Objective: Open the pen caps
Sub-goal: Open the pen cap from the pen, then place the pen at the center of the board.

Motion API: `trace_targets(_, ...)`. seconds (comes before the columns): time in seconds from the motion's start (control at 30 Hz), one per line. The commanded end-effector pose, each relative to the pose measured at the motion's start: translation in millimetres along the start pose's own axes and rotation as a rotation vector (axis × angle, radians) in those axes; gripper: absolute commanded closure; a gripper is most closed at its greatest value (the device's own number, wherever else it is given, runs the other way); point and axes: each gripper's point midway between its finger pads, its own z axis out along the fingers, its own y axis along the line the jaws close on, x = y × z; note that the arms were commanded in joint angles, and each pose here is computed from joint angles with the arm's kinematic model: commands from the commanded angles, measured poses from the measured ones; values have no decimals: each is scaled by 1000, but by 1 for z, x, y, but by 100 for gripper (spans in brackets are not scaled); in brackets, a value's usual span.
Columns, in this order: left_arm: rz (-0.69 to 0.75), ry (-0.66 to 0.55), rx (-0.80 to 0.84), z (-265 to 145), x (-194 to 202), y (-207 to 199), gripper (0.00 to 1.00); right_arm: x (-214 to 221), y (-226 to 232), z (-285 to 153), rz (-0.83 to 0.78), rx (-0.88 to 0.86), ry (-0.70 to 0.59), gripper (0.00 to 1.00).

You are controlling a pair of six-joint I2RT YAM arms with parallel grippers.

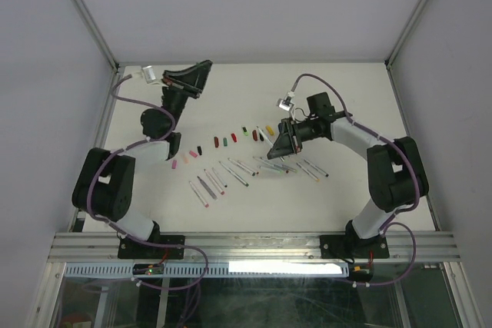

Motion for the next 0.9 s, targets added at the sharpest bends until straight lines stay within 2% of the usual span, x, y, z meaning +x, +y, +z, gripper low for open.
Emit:
trace_targets(0.0, 162, -269, 122, 2, -83, -59, 100, 1, 8, 1, 11, -6, 12, 100)
trace_targets(0.1, 169, -234, 80, -8, -79, -57, 100, 1, -9, -9, -109, 163, 71, 100)
trace_targets(0.23, 113, -137, 47, -24, -59, -54, 100, -2, -43, -49, -295, 504, 157, 100)
trace_targets(0.4, 18, 16, -7, -44, -24, -44, 100, 1, -69, -113, -355, 830, 223, 99)
trace_targets(0.5, -18, 94, -45, -55, -3, -41, 100, 15, -80, -146, -354, 970, 280, 97)
trace_targets(0.67, 12, 211, -113, -67, 40, -40, 100, 43, -95, -174, -242, 1045, 371, 96)
trace_targets(0.87, 18, 316, -171, -80, 85, -36, 100, 78, -110, -182, -119, 1036, 479, 93)
